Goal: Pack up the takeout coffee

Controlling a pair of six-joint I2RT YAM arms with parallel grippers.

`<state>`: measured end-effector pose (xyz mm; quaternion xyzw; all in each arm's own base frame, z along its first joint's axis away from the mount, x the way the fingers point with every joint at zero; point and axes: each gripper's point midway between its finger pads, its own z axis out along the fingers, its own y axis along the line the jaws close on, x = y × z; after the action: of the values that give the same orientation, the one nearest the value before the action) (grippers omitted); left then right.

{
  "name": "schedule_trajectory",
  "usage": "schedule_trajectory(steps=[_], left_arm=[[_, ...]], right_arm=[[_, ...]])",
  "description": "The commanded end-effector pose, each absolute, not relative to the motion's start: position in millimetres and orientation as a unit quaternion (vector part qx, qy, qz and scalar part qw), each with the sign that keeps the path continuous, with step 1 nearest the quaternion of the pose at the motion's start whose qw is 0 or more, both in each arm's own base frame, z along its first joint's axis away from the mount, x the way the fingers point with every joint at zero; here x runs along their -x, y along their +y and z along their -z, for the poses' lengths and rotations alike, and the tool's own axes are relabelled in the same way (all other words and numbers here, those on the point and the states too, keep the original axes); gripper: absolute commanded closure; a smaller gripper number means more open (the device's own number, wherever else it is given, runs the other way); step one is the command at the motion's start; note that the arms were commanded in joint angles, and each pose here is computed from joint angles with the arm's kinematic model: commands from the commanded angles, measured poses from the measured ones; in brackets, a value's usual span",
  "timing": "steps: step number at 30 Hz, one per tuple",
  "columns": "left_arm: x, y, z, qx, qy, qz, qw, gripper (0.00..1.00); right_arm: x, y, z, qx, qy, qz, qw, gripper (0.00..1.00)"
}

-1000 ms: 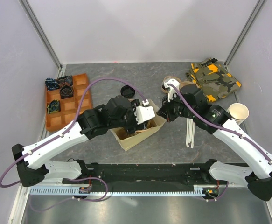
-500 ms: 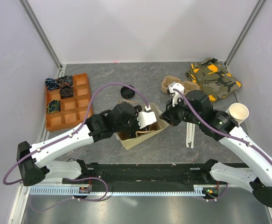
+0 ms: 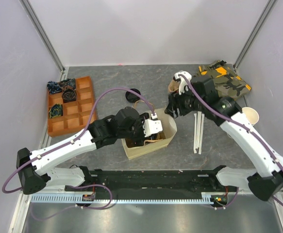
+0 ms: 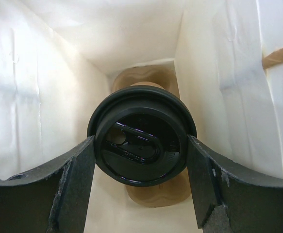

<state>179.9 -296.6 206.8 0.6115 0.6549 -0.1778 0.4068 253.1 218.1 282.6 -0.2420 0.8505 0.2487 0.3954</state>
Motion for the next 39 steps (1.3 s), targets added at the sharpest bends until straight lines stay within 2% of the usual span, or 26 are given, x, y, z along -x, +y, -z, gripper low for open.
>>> schedule_trajectory(steps=[1,3,7,13,16,23,24,26,27,29,30,39], left_arm=[[-177.0,-302.5,-224.9,-0.620,0.621,0.195,0.439,0.84],[-176.9,-302.1,-223.6,-0.621,0.620,0.194,0.438,0.84],[-177.7,-302.9,-223.4,-0.623,0.617,0.193,0.441,0.85],[-175.3,-303.0,-221.9,-0.630,0.609,0.196,0.440,0.85],[-174.5,-302.3,-222.7,-0.632,0.606,0.196,0.442,0.85],[-176.0,-301.5,-221.7,-0.637,0.603,0.189,0.441,0.85],[-176.9,-301.3,-220.8,-0.638,0.603,0.187,0.441,0.85],[-177.9,-301.6,-221.2,-0.638,0.602,0.185,0.442,0.85],[-178.6,-301.1,-220.4,-0.638,0.604,0.182,0.442,0.85],[-181.2,-300.4,-220.6,-0.635,0.607,0.176,0.443,0.85],[-184.8,-298.6,-219.9,-0.632,0.613,0.167,0.444,0.85],[-196.3,-291.6,-223.9,-0.619,0.617,0.135,0.467,0.85]], right_arm=[[-261.1,212.9,-286.7,0.290,0.849,-0.262,0.357,0.37],[-252.0,218.3,-285.9,0.376,0.819,-0.275,0.335,0.37],[-241.9,225.3,-294.2,0.453,0.774,-0.294,0.330,0.34],[-261.8,237.0,-296.9,0.474,0.760,-0.293,0.334,0.34],[-269.2,244.1,-295.6,0.488,0.750,-0.299,0.332,0.37],[-256.5,253.6,-283.3,0.542,0.713,-0.323,0.306,0.41],[-254.5,255.1,-281.8,0.545,0.711,-0.324,0.304,0.43],[-250.8,260.7,-275.7,0.550,0.710,-0.326,0.295,0.57],[-251.0,262.2,-274.1,0.547,0.713,-0.328,0.292,0.75],[-255.4,262.7,-278.4,0.532,0.723,-0.324,0.301,0.97],[-256.9,262.4,-280.7,0.525,0.726,-0.320,0.307,1.00],[-242.5,260.9,-303.7,0.464,0.734,-0.282,0.408,1.00]])
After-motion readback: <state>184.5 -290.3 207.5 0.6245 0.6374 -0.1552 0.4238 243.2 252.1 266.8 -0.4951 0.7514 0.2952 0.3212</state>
